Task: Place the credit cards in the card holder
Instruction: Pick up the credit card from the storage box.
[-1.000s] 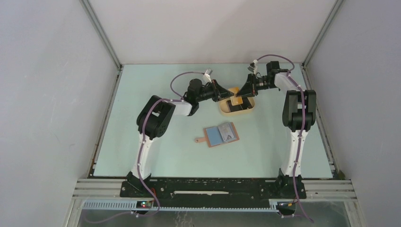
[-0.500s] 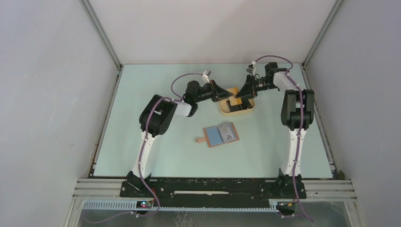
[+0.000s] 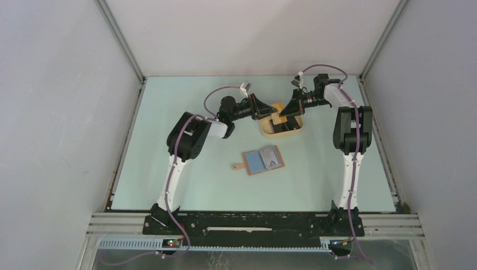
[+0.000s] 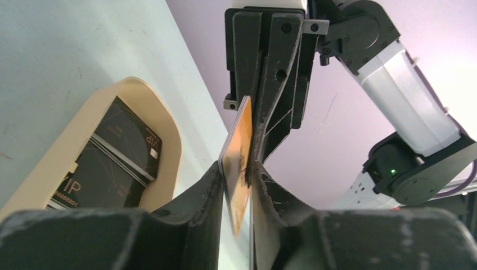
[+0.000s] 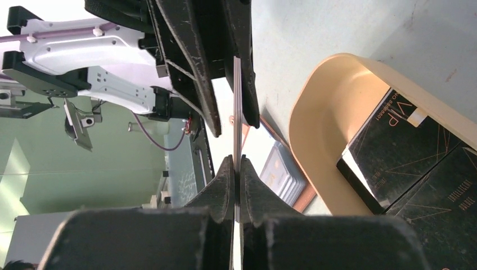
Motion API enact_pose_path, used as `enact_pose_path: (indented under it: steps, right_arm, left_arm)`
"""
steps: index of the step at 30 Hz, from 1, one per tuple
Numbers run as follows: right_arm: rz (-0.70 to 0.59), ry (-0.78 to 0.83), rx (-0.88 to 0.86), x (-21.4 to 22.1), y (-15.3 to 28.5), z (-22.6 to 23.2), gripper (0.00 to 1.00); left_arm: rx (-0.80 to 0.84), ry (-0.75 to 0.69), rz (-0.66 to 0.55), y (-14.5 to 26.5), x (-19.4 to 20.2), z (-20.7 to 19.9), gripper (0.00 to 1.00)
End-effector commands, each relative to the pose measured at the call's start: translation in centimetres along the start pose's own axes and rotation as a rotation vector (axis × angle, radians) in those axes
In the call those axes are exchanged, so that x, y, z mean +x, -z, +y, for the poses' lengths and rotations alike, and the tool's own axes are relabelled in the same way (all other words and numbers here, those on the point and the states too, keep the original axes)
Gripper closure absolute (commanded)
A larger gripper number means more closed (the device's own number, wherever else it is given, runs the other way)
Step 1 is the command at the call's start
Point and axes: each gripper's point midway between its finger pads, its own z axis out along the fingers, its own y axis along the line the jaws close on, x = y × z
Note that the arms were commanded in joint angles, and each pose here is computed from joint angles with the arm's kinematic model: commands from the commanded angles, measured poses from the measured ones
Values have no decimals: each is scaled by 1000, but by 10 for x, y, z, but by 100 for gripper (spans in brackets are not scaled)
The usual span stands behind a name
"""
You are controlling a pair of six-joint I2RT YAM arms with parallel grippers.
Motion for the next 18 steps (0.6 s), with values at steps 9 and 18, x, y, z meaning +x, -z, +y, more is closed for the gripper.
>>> enact_pose_path:
  steps: [9,18]
  right_arm:
    - [-39,34,117,-10,1,-1,100]
    - [-38,39,132,-9,-6,0,100]
  left_arm:
    - [63,-100,2,-6,-5,-35,53]
    - [46,-94,22,-10,-2,-30,93]
